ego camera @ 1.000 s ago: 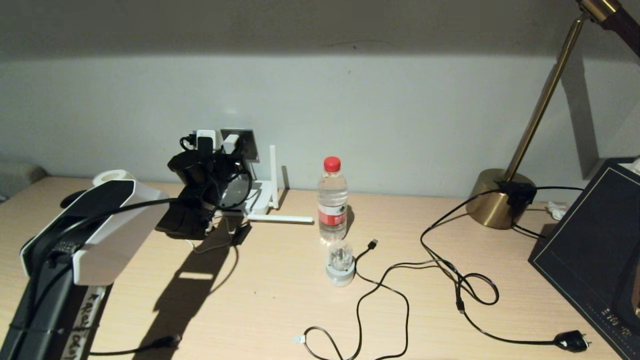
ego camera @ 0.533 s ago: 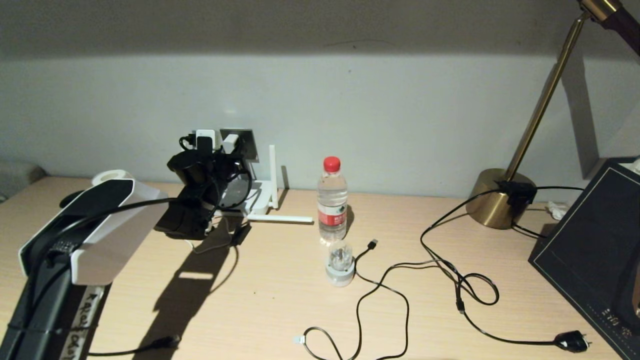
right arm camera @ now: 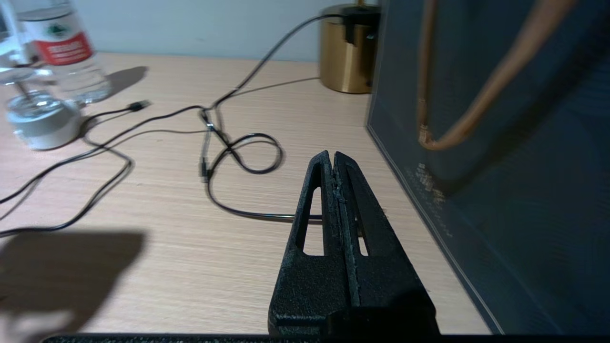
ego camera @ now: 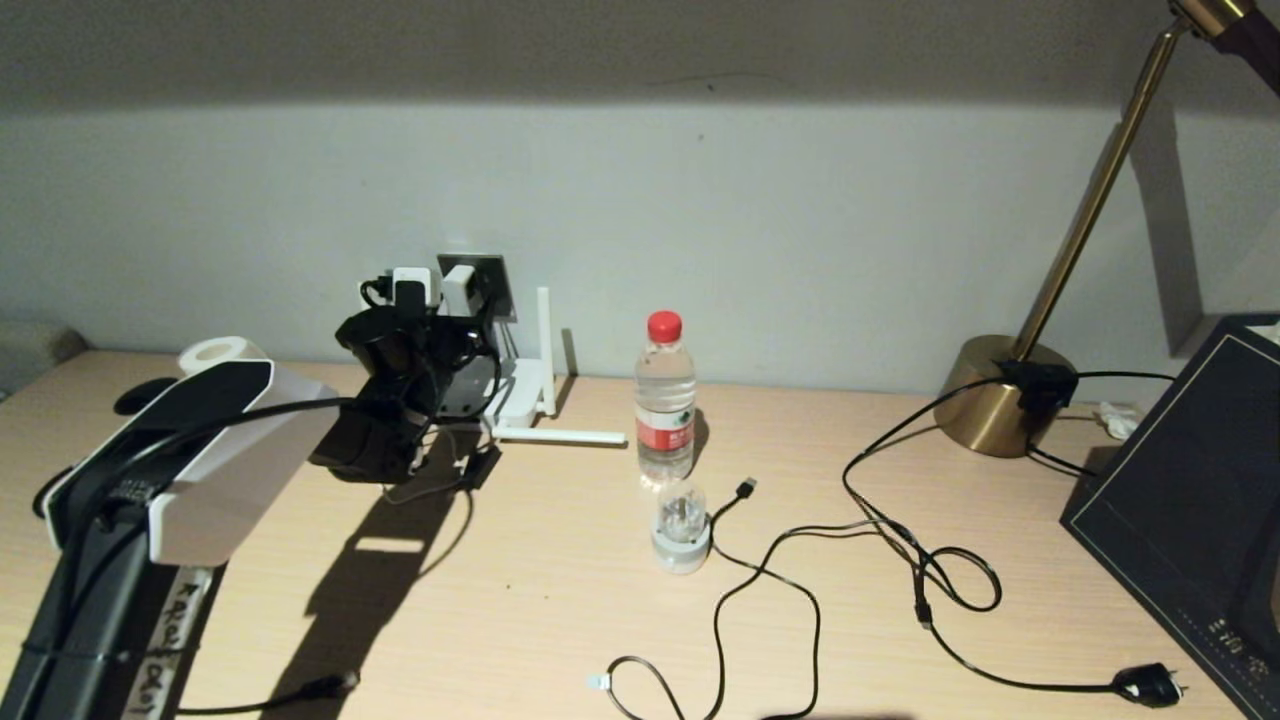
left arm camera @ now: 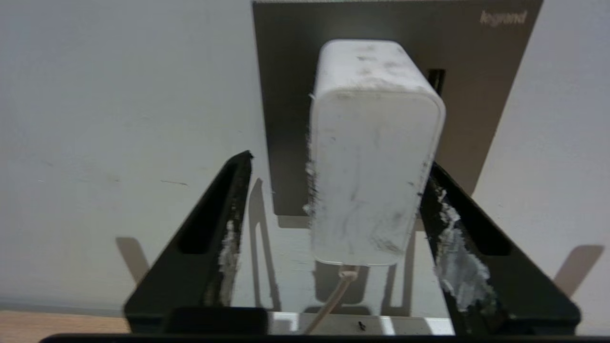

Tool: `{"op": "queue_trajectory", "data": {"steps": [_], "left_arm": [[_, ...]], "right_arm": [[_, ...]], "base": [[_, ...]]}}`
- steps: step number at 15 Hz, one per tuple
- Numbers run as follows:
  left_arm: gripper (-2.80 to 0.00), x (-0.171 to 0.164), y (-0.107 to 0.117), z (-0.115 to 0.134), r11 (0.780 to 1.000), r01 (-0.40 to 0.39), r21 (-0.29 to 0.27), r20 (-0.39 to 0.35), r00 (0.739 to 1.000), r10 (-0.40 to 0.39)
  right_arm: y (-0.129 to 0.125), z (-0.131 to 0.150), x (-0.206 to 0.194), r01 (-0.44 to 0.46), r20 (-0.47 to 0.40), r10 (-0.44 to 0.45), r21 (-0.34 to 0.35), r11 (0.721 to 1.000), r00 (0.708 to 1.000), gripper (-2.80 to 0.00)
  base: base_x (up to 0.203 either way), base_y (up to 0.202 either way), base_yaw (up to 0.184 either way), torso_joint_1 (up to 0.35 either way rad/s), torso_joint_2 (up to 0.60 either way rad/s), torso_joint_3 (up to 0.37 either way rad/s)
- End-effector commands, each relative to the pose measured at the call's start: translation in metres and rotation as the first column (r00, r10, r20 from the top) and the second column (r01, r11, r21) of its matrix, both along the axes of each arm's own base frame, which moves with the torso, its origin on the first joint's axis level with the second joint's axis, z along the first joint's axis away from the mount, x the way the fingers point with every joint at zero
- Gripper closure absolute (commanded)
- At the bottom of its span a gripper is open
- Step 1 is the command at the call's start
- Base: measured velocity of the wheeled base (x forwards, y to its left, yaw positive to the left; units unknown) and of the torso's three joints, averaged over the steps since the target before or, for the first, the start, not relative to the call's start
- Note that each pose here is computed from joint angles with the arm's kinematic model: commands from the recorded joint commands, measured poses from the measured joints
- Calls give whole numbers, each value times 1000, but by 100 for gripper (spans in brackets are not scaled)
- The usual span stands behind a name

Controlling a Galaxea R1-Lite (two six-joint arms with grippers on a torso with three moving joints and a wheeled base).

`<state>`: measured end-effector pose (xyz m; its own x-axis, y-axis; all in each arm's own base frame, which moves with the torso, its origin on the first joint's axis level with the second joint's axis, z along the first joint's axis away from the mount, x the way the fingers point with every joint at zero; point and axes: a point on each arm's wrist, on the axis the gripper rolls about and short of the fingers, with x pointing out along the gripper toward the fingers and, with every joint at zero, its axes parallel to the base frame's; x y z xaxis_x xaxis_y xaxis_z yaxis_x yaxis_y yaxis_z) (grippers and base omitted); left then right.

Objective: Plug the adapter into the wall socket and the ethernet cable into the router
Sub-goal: Plug plug into socket, then pick up cable

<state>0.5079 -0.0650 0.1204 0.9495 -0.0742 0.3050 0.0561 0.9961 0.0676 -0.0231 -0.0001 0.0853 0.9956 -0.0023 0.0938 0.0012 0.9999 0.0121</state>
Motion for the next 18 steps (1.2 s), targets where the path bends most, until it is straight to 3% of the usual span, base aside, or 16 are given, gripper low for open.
{"op": "queue_trajectory", "data": {"steps": [1,7,11,14,15,18], "left_arm": [[-280,-5,0,7,1000,2,-1,19,1000,-2],[-280,-46,-9,5,999,33,7,-42,999,-33],[-280,-89,-2,3,999,33,20,-118,993,-30],[-280,-126,4,17,999,33,20,-122,992,-31],[0,-139,7,22,999,34,20,-128,991,-31],[0,-185,14,38,999,43,23,-144,989,-40]], "right_arm": [[0,-9,3,1,-34,-1,0,1000,999,0],[0,-9,3,1,-33,-1,-1,1000,999,0],[0,-9,3,1,-33,-1,-1,1000,999,0],[0,-9,3,1,-33,-1,-1,1000,999,0],[0,-9,3,1,-33,-1,-1,1000,999,0],[0,-9,3,1,-33,-1,-1,1000,999,0]], "base": [[0,0,0,0,0,0],[0,0,0,0,0,0],[0,0,0,0,0,0],[0,0,0,0,0,0],[0,0,0,0,0,0],[0,0,0,0,0,0]]}}
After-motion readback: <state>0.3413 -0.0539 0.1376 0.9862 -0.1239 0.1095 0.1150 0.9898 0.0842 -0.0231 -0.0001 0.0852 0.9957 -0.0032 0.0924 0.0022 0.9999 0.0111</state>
